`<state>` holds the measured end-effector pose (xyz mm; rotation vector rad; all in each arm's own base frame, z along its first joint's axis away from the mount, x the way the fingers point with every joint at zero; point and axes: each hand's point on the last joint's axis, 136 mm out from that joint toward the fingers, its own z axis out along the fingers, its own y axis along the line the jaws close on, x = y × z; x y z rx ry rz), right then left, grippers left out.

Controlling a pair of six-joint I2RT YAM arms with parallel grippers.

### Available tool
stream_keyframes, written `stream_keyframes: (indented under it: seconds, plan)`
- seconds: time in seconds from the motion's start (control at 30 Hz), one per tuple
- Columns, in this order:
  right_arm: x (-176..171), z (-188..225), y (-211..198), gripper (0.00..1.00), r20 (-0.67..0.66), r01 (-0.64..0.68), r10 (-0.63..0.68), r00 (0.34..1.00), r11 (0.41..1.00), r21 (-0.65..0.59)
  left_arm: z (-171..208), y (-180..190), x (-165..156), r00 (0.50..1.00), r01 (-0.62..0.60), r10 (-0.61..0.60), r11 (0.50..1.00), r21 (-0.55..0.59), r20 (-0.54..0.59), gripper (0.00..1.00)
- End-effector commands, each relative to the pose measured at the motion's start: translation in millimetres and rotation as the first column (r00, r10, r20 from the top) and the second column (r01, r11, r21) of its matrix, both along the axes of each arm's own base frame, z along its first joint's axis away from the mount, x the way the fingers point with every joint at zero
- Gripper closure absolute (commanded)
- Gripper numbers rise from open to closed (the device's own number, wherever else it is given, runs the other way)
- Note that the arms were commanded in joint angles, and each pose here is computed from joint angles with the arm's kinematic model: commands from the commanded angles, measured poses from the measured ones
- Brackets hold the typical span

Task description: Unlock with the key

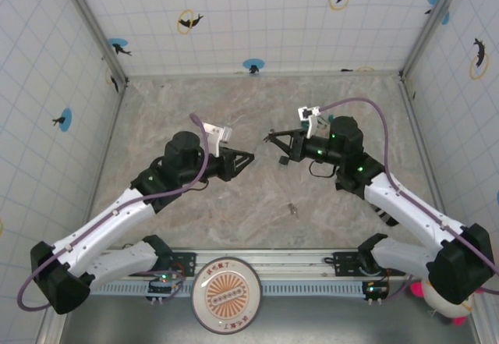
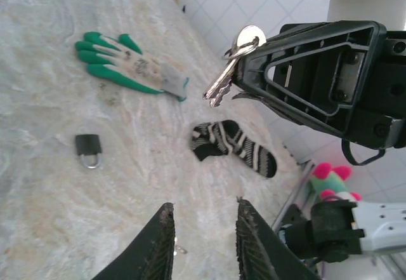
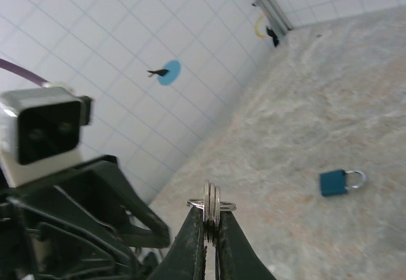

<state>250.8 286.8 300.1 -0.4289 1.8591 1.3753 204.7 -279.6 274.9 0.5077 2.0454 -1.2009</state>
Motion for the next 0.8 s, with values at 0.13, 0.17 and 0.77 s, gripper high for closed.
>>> stream_keyframes:
  seconds: [0.13, 0.17, 0.77]
  plan:
    - [-21.8, 34.8, 2.9, 1.00, 0.043, -0.099, 0.094, 0.995, 0.984, 0.146, 38.4, -9.7, -10.0, 0.994, 0.085, -0.074, 0.986, -0.142, 0.087, 0.62]
    - [-23.7, 35.8, 3.4, 1.00, 0.047, -0.109, 0.103, 0.994, 0.983, 0.149, 41.3, -9.2, -9.9, 0.993, 0.085, -0.071, 0.985, -0.148, 0.097, 0.62]
    - [-53.0, 48.9, 14.2, 1.00, 0.089, -0.231, 0.218, 0.972, 0.957, 0.177, 61.6, -9.8, -9.8, 0.986, 0.097, -0.068, 0.977, -0.191, 0.152, 0.65]
